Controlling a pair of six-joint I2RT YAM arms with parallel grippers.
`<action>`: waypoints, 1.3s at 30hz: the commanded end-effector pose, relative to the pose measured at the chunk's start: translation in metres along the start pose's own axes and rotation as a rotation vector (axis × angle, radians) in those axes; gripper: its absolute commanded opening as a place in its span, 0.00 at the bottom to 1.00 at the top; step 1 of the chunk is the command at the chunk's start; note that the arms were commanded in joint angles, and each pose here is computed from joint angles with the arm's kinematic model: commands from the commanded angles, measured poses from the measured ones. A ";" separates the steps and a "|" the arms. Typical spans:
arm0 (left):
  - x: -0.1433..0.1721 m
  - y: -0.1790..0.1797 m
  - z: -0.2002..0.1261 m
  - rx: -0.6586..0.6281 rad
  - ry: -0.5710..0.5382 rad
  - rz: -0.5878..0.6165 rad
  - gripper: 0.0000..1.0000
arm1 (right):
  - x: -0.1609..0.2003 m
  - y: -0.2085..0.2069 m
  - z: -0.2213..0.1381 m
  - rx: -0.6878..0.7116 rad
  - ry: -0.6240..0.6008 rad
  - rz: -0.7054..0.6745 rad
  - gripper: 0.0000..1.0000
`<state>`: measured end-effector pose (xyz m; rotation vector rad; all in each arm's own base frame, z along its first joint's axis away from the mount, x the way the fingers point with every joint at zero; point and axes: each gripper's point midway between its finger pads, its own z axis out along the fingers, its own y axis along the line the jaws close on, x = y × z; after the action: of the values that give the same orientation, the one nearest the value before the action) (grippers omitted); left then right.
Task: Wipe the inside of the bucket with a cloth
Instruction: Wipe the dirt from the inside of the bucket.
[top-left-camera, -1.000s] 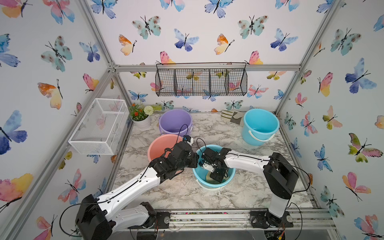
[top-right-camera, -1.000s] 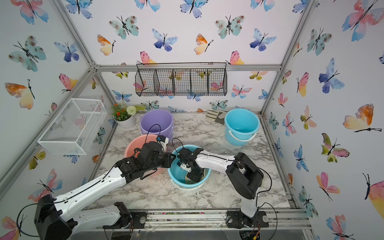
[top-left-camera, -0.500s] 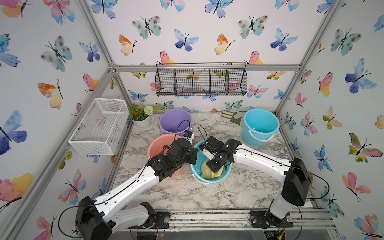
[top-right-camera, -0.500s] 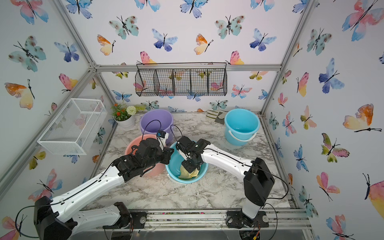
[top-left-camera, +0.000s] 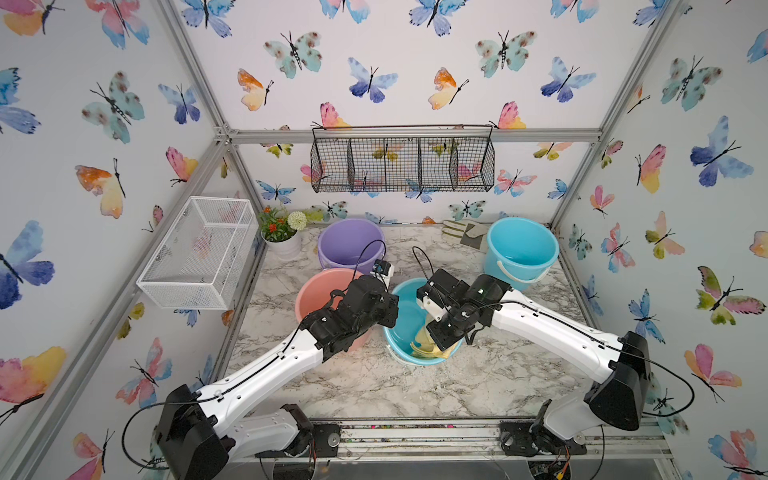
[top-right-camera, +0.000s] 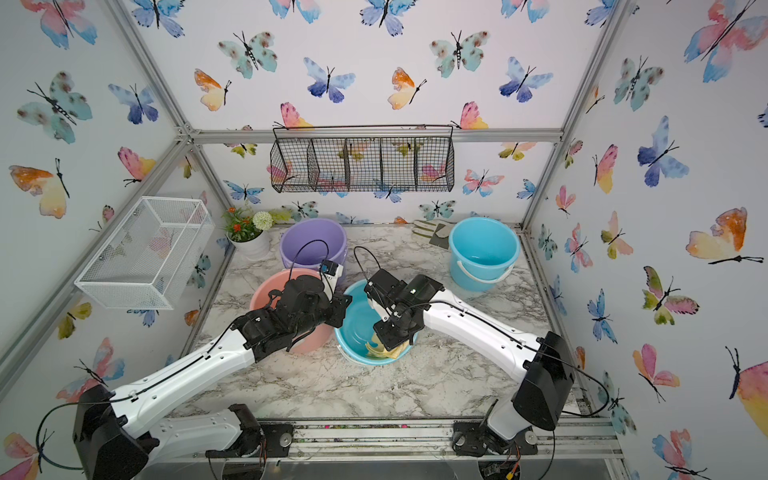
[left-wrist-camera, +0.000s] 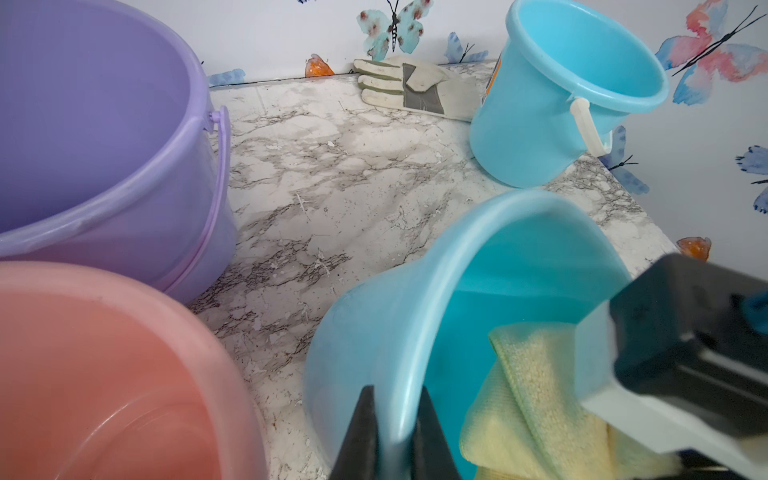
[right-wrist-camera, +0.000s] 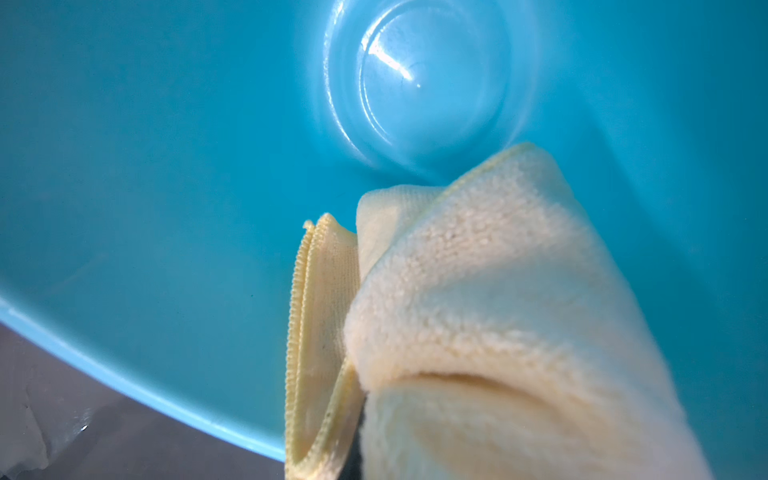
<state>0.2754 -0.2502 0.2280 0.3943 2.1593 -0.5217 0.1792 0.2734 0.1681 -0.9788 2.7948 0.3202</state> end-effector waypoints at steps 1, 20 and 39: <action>-0.009 -0.005 0.000 0.024 -0.043 -0.005 0.00 | 0.015 0.006 0.007 -0.052 0.074 0.023 0.02; -0.002 -0.005 -0.004 0.040 -0.023 -0.046 0.00 | 0.005 0.004 0.141 -0.052 0.226 -0.040 0.02; -0.003 -0.004 -0.007 0.036 -0.034 -0.060 0.00 | 0.024 -0.009 0.146 0.017 0.307 -0.004 0.02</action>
<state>0.2698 -0.2447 0.2170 0.3496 2.1972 -0.5424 0.2009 0.3169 0.0293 -1.1058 2.9458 0.2969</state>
